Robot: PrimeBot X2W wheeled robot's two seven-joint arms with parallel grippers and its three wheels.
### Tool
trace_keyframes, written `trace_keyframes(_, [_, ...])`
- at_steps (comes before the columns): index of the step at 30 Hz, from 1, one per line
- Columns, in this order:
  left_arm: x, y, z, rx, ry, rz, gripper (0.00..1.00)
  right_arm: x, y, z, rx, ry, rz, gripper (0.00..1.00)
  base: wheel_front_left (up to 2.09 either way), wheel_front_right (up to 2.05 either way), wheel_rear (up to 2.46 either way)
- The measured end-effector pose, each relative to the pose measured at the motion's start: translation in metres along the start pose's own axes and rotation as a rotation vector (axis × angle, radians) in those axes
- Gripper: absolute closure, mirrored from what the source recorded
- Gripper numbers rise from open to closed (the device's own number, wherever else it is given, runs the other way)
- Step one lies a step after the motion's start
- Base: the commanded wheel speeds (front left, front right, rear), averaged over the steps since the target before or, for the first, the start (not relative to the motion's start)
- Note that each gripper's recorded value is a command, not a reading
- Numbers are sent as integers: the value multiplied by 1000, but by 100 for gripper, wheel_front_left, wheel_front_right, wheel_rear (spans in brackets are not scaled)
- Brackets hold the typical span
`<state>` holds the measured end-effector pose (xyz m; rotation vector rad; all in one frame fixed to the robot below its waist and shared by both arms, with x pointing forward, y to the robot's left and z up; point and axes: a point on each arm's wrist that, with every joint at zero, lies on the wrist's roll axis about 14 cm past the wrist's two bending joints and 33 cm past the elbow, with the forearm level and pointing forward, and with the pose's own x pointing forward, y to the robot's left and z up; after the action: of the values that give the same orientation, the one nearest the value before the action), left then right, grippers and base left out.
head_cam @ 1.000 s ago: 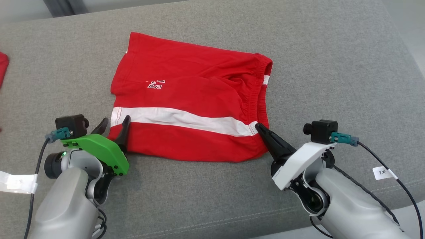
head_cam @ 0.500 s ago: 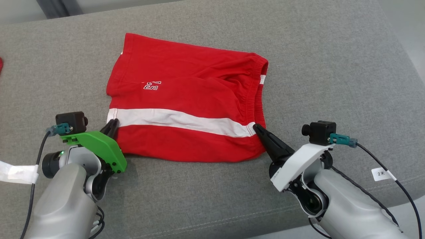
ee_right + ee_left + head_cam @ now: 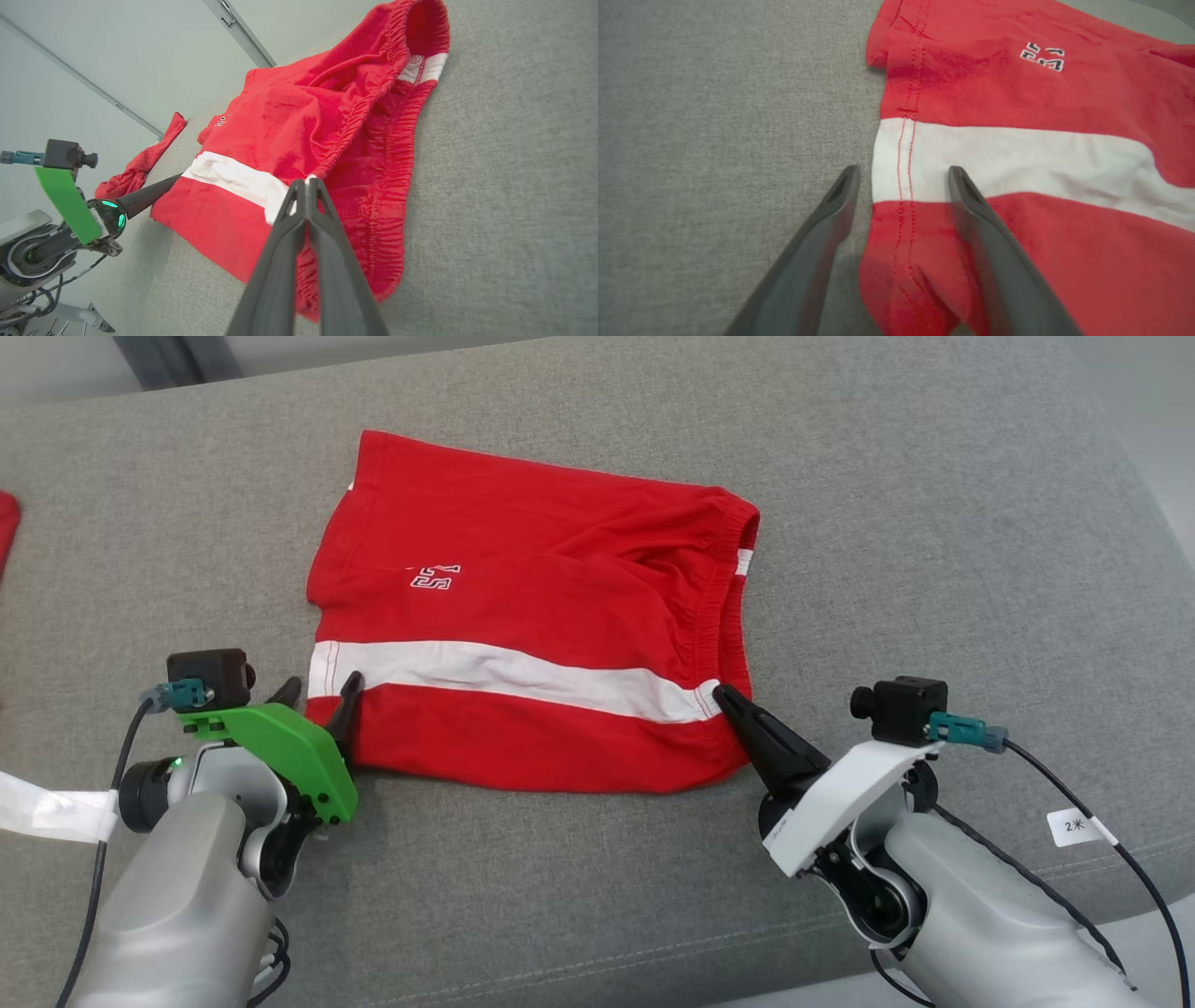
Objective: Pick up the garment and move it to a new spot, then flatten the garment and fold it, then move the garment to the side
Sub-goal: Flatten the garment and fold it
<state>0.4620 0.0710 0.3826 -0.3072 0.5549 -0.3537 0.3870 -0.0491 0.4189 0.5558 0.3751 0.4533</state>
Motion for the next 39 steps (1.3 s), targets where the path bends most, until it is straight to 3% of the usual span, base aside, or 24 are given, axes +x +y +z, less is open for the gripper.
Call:
trace_keyframes(5, [2, 1, 0, 12, 7, 3, 2, 0, 0, -1, 0, 2, 0, 100, 0, 0, 0])
trace_keyframes(9, [4, 3, -3, 14, 24, 10, 54, -2, -1, -1, 1, 3, -4, 100, 0, 0, 0])
trace_keyframes(12, [4, 4, -7, 19, 45, 13, 73, -3, -2, -1, 1, 1, -7, 100, 0, 0, 0])
trace_keyframes(14, [5, 3, -9, 21, 52, 11, 100, -3, -2, -1, 0, 0, -8, 100, 0, 0, 0])
trace_keyframes(26, [4, -4, 2, 21, -8, -8, 100, -3, -1, 1, -7, -2, -1, 100, 0, 0, 0])
trace_keyframes(39, [-20, -16, 53, 25, -279, -52, 100, -7, 6, 35, -23, -104, 25, 100, 0, 0, 0])
